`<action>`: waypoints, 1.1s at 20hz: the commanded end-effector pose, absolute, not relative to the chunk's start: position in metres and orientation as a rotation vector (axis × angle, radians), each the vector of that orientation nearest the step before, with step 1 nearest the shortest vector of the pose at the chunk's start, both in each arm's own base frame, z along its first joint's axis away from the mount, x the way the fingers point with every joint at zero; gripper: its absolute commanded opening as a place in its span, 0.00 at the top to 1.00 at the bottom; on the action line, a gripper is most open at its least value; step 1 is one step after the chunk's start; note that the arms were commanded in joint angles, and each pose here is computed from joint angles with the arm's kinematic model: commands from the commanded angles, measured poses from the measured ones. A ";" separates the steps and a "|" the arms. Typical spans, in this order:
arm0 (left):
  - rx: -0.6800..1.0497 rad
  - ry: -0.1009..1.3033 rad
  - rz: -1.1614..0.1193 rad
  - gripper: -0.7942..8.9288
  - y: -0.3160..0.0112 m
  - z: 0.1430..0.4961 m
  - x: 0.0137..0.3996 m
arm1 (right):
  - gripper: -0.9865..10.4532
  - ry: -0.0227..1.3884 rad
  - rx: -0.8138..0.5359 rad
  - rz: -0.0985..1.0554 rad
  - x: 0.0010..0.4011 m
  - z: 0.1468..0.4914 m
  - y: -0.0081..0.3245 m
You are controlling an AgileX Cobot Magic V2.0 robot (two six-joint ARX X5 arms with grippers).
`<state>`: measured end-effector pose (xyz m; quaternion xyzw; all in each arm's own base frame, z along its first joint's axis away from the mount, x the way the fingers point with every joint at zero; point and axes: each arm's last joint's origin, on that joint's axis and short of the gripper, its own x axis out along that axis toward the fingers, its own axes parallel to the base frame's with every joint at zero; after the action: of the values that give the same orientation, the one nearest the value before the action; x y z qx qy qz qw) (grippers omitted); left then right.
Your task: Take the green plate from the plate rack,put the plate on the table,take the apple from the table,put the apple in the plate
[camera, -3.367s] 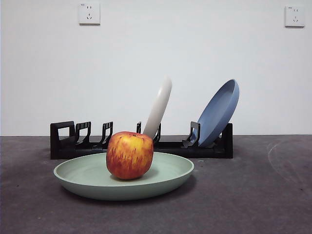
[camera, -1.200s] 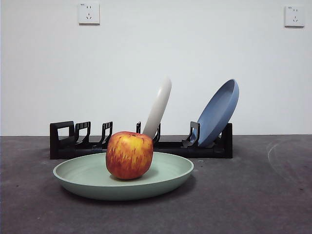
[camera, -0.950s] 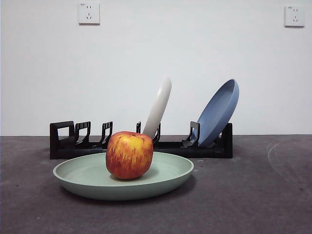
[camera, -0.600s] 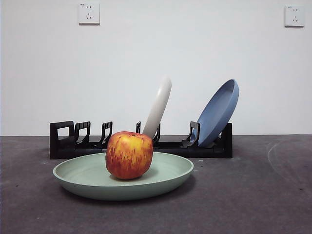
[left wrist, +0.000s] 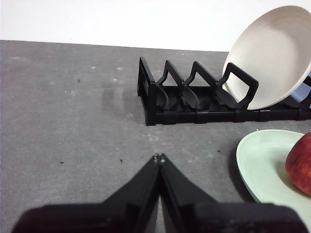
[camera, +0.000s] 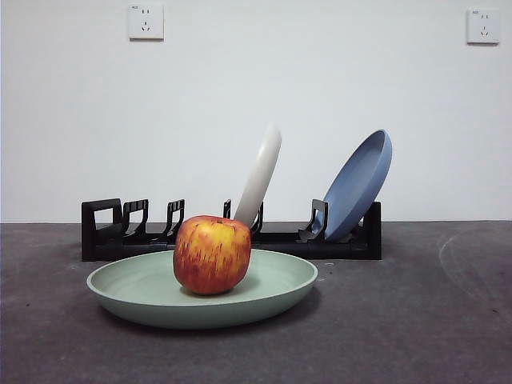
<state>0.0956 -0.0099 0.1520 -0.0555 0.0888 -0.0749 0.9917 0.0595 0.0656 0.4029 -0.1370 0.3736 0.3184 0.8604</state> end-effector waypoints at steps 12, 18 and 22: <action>-0.103 0.177 -0.148 0.92 -0.010 0.150 0.096 | 0.93 0.707 -0.279 0.468 0.099 0.358 0.084; -0.103 0.177 -0.148 0.92 -0.010 0.150 0.096 | 0.93 0.531 -0.126 0.366 0.142 0.263 0.074; -0.103 0.177 -0.148 0.92 -0.010 0.150 0.096 | 0.93 0.242 0.015 0.354 0.148 0.204 0.047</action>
<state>0.0956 -0.0099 0.1520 -0.0555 0.0888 -0.0749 0.9917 0.1479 0.0465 0.2041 0.0074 0.1509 0.1702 0.9738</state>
